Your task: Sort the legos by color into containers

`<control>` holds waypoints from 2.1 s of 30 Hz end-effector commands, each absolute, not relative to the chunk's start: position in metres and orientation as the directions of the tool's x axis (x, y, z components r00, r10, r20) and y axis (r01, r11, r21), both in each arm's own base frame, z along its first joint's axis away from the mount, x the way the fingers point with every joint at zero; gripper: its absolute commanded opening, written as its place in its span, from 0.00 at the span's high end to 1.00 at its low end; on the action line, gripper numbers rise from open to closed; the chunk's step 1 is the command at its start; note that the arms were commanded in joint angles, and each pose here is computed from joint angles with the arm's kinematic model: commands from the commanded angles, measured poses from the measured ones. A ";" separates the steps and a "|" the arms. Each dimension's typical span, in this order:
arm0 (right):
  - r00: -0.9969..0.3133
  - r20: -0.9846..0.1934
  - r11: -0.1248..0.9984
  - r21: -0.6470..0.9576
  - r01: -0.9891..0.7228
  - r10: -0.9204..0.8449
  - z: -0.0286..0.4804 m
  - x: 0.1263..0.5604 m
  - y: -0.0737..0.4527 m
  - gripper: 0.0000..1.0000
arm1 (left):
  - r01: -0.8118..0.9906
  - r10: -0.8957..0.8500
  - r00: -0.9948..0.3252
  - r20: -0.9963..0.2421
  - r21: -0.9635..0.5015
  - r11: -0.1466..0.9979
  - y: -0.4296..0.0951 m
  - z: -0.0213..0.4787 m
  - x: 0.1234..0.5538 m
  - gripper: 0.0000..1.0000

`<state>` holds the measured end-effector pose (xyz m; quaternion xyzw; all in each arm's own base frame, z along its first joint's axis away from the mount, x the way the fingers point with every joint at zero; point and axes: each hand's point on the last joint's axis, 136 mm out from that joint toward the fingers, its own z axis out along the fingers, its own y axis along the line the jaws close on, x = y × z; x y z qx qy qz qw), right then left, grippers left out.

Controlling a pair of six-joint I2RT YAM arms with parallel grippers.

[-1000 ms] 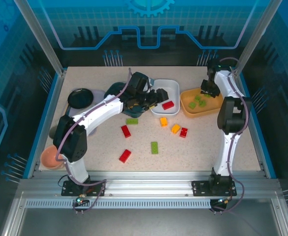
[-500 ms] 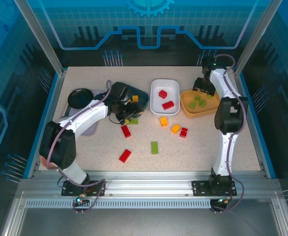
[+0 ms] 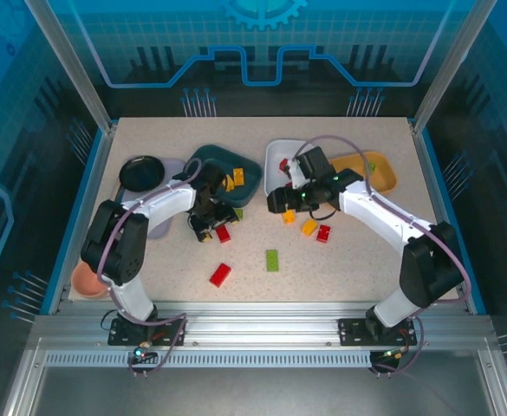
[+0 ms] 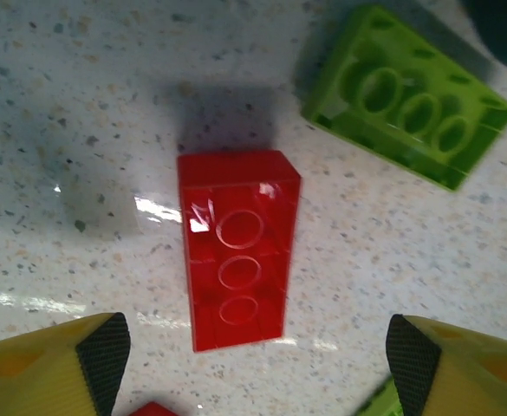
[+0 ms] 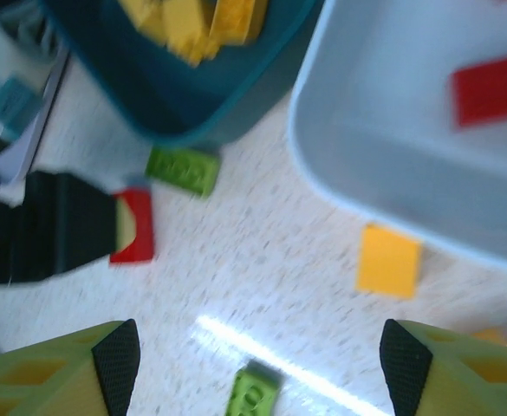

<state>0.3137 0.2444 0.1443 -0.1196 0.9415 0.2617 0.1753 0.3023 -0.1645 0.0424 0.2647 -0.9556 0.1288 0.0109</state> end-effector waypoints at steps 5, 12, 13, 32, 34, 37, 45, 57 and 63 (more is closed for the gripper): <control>-0.894 -0.413 0.716 0.571 -0.401 -0.172 0.161 0.289 0.277 0.25 | -0.483 -0.474 -0.876 0.088 -0.158 0.862 -0.156 0.016 0.299 0.39; -0.889 -0.431 0.732 0.553 -0.397 -0.156 0.171 0.296 0.273 0.26 | -0.466 -0.468 -0.884 0.026 -0.153 0.872 -0.153 0.032 0.297 0.62; -0.886 -0.442 0.737 0.550 -0.392 -0.142 0.176 0.299 0.270 0.27 | -0.453 -0.460 -0.888 -0.004 -0.159 0.877 -0.154 0.044 0.299 0.62; -0.741 -0.469 0.761 0.643 0.086 0.480 0.198 0.371 0.125 0.28 | -0.121 -0.250 -0.939 -0.234 -0.457 0.881 -0.318 0.132 0.458 0.63; -0.734 -0.465 0.755 0.648 0.099 0.495 0.200 0.371 0.121 0.27 | -0.124 -0.247 -0.939 -0.238 -0.437 0.891 -0.324 0.121 0.470 0.63; -0.736 -0.449 0.746 0.657 0.112 0.506 0.200 0.369 0.119 0.27 | -0.137 -0.256 -0.937 -0.238 -0.425 0.895 -0.329 0.106 0.485 0.63; -0.756 -0.431 0.758 0.640 0.128 0.492 0.190 0.355 0.116 0.26 | -0.130 -0.264 -0.935 -0.235 -0.465 0.876 -0.343 0.094 0.504 0.39; -0.876 -0.470 0.953 0.300 -0.041 0.110 0.175 0.321 0.128 0.31 | -0.079 -0.297 -0.903 -0.311 -0.560 0.825 -0.334 0.210 0.466 0.27; -0.894 -0.443 0.963 0.200 -0.178 -0.073 0.157 0.294 0.157 0.32 | -0.117 -0.318 -0.907 -0.277 -0.559 0.821 -0.294 0.214 0.403 0.28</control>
